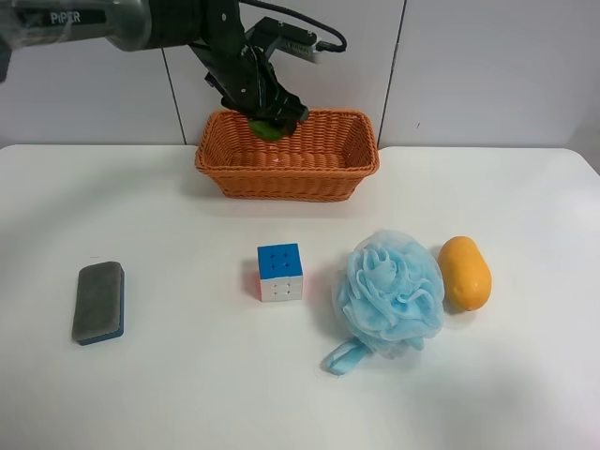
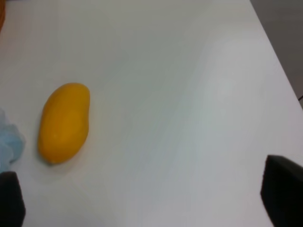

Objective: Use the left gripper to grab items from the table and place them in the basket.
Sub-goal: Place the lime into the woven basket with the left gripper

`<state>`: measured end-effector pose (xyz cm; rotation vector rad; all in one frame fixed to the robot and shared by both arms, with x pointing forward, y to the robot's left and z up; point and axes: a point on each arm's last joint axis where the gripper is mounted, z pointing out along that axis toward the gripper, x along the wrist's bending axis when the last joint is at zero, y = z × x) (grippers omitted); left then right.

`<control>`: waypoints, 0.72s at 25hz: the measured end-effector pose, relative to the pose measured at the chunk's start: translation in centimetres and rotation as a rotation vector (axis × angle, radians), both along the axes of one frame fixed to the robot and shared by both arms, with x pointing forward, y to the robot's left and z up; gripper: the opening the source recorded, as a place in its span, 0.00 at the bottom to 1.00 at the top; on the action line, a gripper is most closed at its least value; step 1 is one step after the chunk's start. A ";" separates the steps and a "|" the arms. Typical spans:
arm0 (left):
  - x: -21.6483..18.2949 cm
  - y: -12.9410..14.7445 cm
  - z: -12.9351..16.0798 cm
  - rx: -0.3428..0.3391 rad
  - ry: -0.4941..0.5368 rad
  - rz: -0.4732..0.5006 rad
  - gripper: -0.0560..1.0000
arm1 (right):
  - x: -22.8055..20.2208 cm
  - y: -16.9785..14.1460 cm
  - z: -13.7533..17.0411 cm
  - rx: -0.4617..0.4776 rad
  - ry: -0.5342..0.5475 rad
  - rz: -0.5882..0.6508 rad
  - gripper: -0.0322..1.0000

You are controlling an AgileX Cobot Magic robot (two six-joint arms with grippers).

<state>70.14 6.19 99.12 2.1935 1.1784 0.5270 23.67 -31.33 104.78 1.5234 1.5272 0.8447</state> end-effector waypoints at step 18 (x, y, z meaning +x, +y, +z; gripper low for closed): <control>0.8 -0.7 -2.8 -0.071 0.019 0.017 0.95 | 0.0 0.0 0.0 0.000 0.000 0.000 0.99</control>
